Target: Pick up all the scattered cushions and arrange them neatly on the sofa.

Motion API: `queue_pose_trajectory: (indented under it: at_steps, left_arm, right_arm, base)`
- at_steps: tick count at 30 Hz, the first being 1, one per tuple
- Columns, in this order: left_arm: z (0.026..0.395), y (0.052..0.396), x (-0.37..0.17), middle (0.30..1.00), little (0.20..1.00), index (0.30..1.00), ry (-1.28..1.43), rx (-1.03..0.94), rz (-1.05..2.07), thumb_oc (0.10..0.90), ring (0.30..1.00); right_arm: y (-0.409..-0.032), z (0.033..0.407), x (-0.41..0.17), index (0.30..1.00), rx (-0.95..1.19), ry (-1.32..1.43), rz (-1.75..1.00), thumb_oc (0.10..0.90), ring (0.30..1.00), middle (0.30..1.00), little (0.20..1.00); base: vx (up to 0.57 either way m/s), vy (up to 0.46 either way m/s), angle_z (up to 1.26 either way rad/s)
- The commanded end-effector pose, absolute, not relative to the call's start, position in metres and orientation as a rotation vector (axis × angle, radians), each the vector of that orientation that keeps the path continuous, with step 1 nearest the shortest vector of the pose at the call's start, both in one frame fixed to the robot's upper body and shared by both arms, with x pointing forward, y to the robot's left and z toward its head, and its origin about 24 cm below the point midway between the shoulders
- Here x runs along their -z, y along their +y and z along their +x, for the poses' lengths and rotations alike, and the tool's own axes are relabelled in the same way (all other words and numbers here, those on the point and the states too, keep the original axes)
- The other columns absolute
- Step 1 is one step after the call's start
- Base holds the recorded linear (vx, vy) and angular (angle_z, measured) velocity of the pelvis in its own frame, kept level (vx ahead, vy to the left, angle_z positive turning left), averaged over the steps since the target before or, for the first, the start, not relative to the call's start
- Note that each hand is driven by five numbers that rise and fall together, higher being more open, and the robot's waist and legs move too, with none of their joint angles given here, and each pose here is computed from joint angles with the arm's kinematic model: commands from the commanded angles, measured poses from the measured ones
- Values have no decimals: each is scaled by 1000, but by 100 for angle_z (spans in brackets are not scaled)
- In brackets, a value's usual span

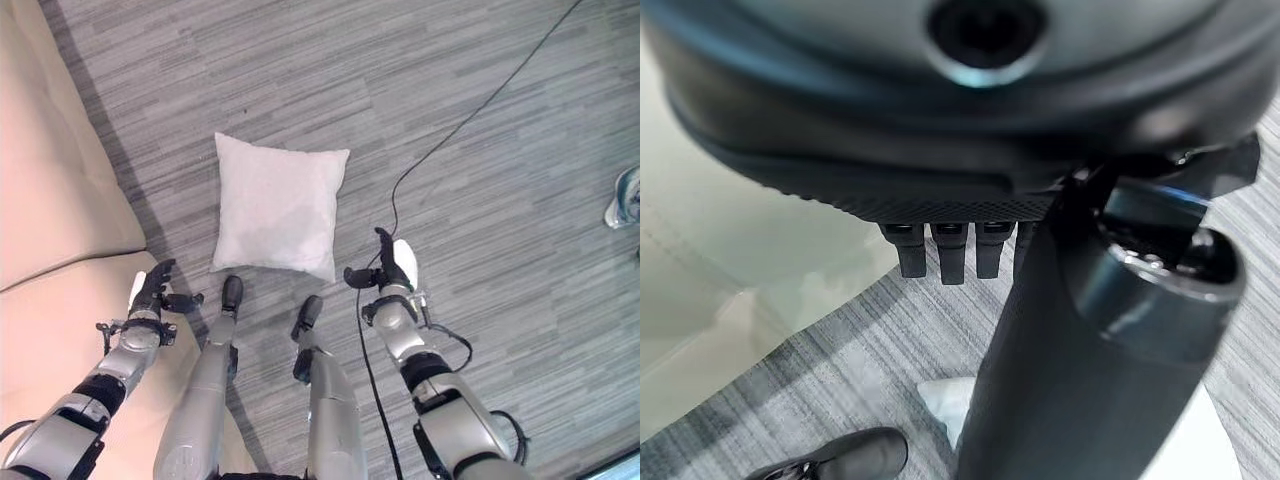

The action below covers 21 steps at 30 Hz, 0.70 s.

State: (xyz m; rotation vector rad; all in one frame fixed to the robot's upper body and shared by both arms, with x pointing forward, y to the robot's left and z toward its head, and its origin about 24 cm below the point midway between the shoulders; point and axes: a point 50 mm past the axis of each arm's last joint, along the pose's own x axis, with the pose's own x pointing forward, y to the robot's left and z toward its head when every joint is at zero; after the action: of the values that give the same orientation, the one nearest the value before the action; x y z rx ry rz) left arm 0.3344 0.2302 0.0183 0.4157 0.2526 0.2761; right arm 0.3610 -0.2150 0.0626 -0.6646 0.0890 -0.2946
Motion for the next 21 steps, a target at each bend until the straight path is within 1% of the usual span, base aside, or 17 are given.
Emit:
queue_pose_trajectory:
  at_steps: [1, 2, 5, 7, 8, 11, 12, 13, 14, 15, 17, 18, 19, 21]
  left_arm:
    - [351, 233, -57, 900, 900, 900, 81, -336, 341, 800, 900]
    - [360, 233, -75, 900, 900, 900, 26, -349, 317, 800, 900]
    - [368, 230, -94, 900, 900, 900, -36, -361, 279, 800, 900]
    - [377, 220, -118, 900, 900, 900, -114, -353, 223, 800, 900]
    - [378, 220, -120, 900, 900, 900, -118, -353, 222, 800, 900]
    - [390, 201, -151, 900, 900, 900, -206, -326, 199, 800, 900]
    - [390, 201, -151, 900, 900, 900, -206, -326, 199, 800, 900]
    - [394, 189, -163, 900, 900, 900, -244, -298, 191, 800, 900]
    - [394, 189, -163, 900, 900, 900, -245, -298, 191, 800, 900]
    - [397, 171, -175, 900, 900, 900, -281, -255, 133, 800, 900]
    - [398, 146, -187, 900, 900, 900, -319, -191, 46, 800, 900]
    - [398, 146, -188, 900, 900, 900, -321, -190, 45, 800, 900]
    - [397, 132, -195, 900, 900, 900, -349, -151, 26, 800, 900]
    - [397, 125, -201, 900, 900, 900, -367, -131, 18, 800, 900]
  right_arm:
    - [-241, 367, -94, 900, 430, -14, -652, 800, 900, 900, 900]
    - [-238, 372, -106, 900, 458, -53, -599, 800, 900, 900, 900]
    - [-234, 378, -124, 900, 487, -112, -544, 800, 900, 900, 900]
    - [-229, 383, -143, 900, 514, -179, -479, 800, 900, 900, 900]
    - [-229, 384, -144, 900, 516, -183, -477, 800, 900, 900, 900]
    - [-224, 390, -171, 900, 542, -267, -411, 800, 900, 900, 900]
    - [-224, 390, -171, 900, 542, -268, -411, 800, 900, 900, 900]
    - [-223, 392, -183, 900, 555, -303, -367, 800, 900, 900, 900]
    - [-223, 392, -183, 900, 555, -304, -366, 800, 900, 900, 900]
    - [-223, 393, -193, 900, 564, -330, -309, 800, 900, 900, 900]
    - [-228, 393, -208, 900, 577, -378, -236, 800, 900, 900, 900]
    - [-229, 393, -209, 900, 578, -380, -236, 800, 900, 900, 900]
    - [-233, 391, -219, 900, 592, -419, -214, 800, 900, 900, 900]
    - [-234, 390, -225, 900, 593, -447, -202, 800, 900, 900, 900]
  base:
    - [-50, 157, 7]
    - [-41, 126, 3]
    - [1, 142, -4]
    - [47, 112, -8]
    - [42, 56, -8]
    - [56, 59, -4]
    - [65, 76, 8]
    - [43, 46, 6]
    - [82, 69, 5]
    - [54, 44, 2]
    - [52, 69, 1]
    - [39, 38, -1]
    - [23, 2, -4]
    - [25, 14, -3]
